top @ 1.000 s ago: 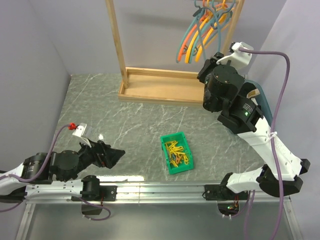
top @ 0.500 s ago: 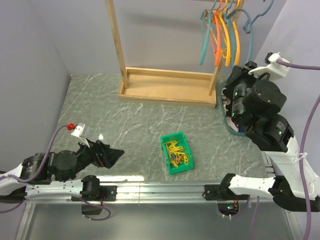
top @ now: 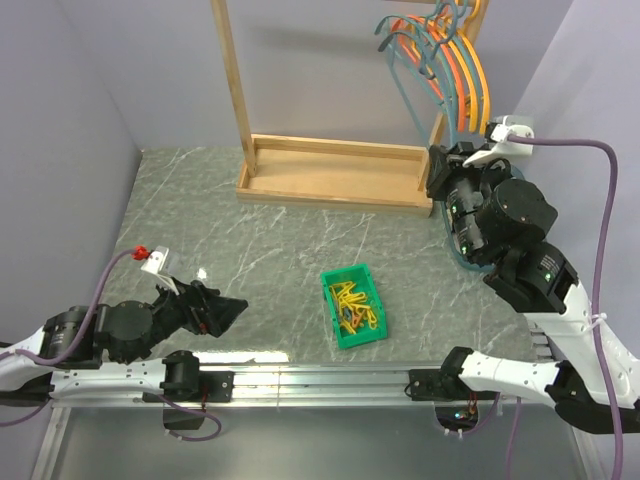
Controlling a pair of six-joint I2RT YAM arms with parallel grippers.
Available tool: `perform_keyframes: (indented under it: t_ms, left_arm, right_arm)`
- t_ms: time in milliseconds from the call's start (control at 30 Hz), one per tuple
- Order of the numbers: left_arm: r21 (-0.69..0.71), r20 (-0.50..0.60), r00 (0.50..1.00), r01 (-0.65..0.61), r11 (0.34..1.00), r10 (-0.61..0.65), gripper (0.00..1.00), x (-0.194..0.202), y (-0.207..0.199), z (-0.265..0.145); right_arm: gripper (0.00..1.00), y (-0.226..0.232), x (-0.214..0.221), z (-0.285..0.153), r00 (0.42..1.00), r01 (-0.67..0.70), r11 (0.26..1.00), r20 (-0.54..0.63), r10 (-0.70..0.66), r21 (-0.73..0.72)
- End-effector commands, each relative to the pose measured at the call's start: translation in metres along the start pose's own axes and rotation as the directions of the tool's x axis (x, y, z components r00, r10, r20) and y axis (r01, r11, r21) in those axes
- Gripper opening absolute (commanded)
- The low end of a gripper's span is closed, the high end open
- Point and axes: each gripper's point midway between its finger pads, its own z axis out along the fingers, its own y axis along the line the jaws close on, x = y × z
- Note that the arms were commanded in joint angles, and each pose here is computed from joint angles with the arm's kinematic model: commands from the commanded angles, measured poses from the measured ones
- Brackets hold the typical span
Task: Remove the underwear clipped to the hanger
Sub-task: Place the hanger at the clothesline.
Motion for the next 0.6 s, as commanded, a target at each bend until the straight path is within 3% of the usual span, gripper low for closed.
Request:
perform_keyframes:
  t_ms: [0, 233, 333, 567]
  left_arm:
    - [0.047, 0.030, 0.999, 0.035, 0.998, -0.036, 1.00, -0.009, -0.007, -0.004]
    - [0.030, 0.030, 0.999, 0.025, 0.999, -0.026, 0.99, -0.010, -0.004, -0.004]
    - [0.026, 0.028, 0.999, 0.037, 0.999, -0.038, 1.00, -0.011, -0.003, -0.007]
    - [0.051, 0.046, 0.997, 0.064, 0.997, -0.066, 1.00, -0.018, -0.002, -0.014]
  right_arm:
    - [0.00, 0.025, -0.017, 0.007, 0.999, -0.019, 0.995, 0.046, 0.023, -0.097]
    - [0.00, 0.051, 0.013, 0.060, 0.997, 0.041, 0.994, -0.056, -0.047, -0.105]
    - [0.00, 0.061, 0.016, 0.090, 0.994, 0.003, 0.984, -0.110, -0.022, -0.176]
    - [0.00, 0.055, 0.006, 0.135, 0.995, -0.022, 0.978, -0.096, 0.002, -0.206]
